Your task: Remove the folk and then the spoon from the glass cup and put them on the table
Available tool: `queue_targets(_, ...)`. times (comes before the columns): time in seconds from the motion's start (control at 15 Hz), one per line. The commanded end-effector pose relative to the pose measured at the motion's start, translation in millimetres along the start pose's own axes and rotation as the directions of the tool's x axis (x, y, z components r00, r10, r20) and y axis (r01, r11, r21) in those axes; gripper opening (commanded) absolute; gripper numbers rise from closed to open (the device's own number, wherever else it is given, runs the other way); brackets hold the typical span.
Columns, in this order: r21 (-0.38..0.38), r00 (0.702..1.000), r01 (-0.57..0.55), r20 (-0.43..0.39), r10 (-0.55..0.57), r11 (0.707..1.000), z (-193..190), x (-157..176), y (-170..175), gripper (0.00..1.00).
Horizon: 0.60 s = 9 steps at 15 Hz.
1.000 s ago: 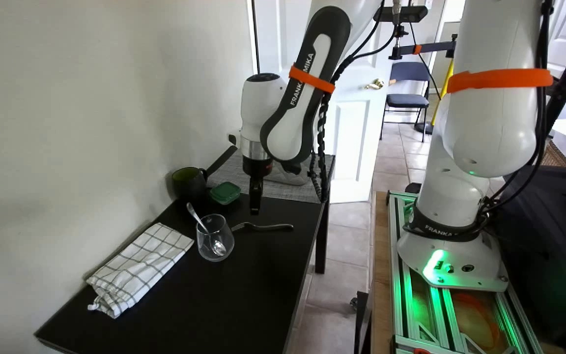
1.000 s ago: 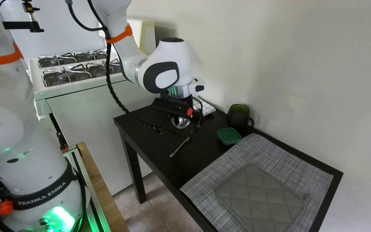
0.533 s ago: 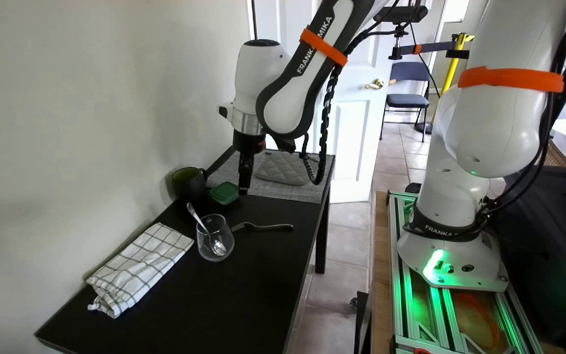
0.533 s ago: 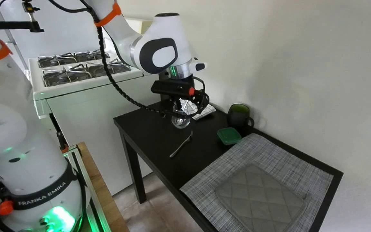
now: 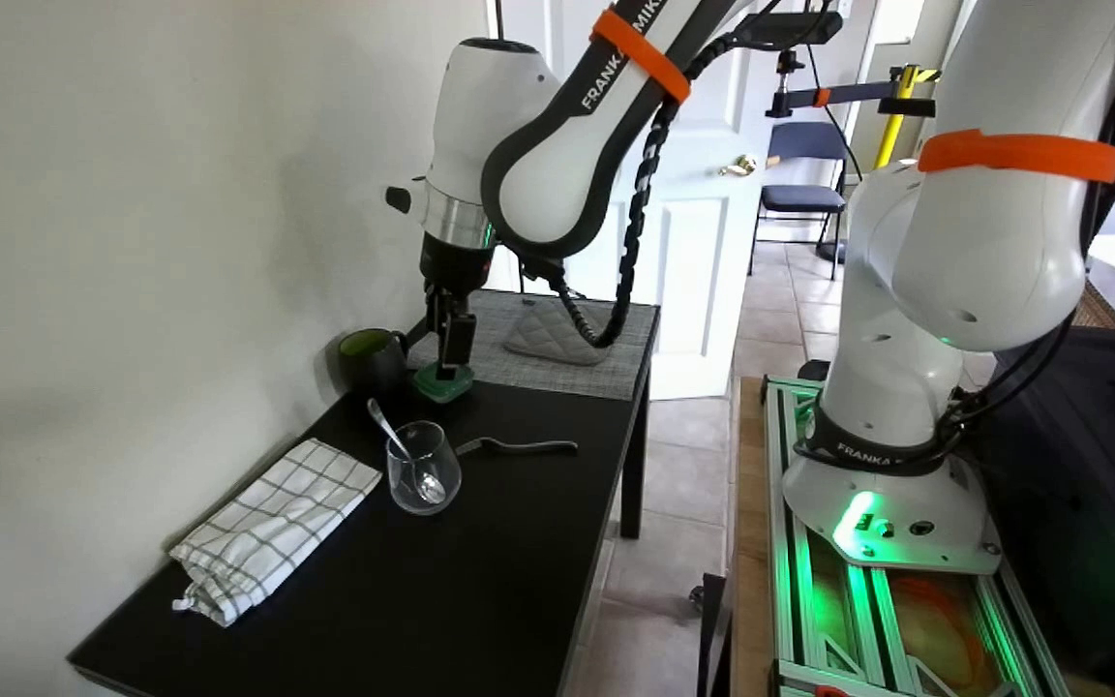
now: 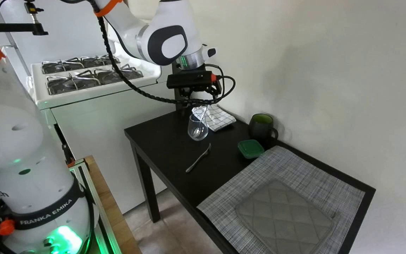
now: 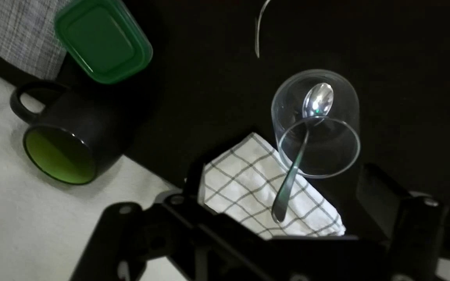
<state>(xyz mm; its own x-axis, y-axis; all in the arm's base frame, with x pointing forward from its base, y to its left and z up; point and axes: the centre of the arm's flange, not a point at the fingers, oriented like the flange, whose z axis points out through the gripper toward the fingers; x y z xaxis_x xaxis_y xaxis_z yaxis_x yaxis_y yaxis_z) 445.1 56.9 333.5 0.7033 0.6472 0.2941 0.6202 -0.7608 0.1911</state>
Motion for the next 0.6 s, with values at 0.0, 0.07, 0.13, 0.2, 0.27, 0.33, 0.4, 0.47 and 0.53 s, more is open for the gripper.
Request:
queue_targets(0.0, 0.048, 0.992, 0.126, 0.008, -0.127, 0.991, 5, 17, 0, 1.0)
queue_targets(0.07, 0.052, 0.987, 0.158, 0.012, -0.159, 0.986, 7, 22, -1, 1.0)
queue_targets(0.13, 0.057, 0.984, 0.179, 0.015, -0.18, 0.982, 10, 27, -2, 1.0)
queue_targets(0.2, 0.057, 0.98, 0.197, 0.021, -0.199, 0.979, 13, 32, -1, 1.0)
queue_targets(0.27, 0.061, 0.976, 0.215, 0.028, -0.217, 0.975, 15, 36, 0, 1.0)
queue_targets(0.33, 0.072, 0.972, 0.229, 0.033, -0.232, 0.971, 19, 40, 2, 1.0)
queue_targets(0.4, 0.076, 0.969, 0.242, 0.039, -0.245, 0.967, 23, 44, 3, 1.0)
queue_targets(0.47, 0.085, 0.965, 0.253, 0.042, -0.257, 0.964, 27, 47, 4, 1.0)
queue_targets(0.53, 0.09, 0.962, 0.264, 0.045, -0.269, 0.96, 32, 52, 3, 1.0)
